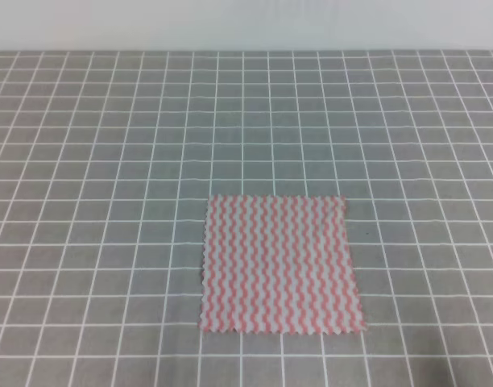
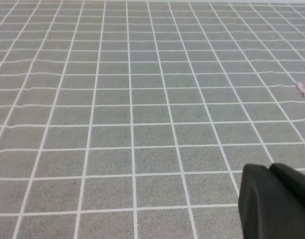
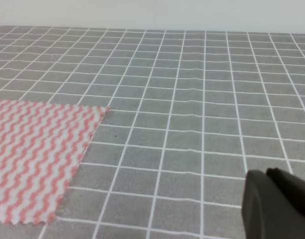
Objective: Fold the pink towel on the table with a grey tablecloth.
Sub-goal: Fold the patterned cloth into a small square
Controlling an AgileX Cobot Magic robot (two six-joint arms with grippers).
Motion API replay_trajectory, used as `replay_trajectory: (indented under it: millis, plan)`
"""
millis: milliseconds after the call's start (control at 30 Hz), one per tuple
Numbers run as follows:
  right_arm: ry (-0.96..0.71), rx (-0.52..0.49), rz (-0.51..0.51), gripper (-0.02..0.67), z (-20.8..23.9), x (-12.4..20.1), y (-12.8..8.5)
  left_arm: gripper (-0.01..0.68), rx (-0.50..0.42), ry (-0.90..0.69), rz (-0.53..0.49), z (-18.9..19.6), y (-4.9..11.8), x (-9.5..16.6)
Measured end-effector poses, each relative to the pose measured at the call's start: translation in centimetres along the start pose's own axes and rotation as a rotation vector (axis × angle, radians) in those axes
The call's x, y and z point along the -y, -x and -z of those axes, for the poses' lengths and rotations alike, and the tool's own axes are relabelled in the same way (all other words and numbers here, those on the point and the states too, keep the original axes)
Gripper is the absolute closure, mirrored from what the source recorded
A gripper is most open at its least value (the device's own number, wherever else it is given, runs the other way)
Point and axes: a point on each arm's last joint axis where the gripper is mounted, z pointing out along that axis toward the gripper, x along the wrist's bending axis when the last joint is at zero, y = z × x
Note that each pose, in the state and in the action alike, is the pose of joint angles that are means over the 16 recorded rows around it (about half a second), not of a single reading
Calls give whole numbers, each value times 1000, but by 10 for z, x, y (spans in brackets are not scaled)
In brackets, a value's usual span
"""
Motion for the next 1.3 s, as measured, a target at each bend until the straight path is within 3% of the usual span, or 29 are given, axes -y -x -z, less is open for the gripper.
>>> replay_trajectory:
  millis: [1000, 1033, 1300]
  plan:
    - [0, 0, 0, 649, 0, 0, 0, 673, 0, 0, 0, 0, 0, 0]
    - [-142, -163, -715, 651, 2, 6, -14, 673, 141, -168, 617, 1, 14, 11]
    - [-149, -167, -714, 651, 2, 6, -14, 673, 143, -170, 615, 1, 14, 10]
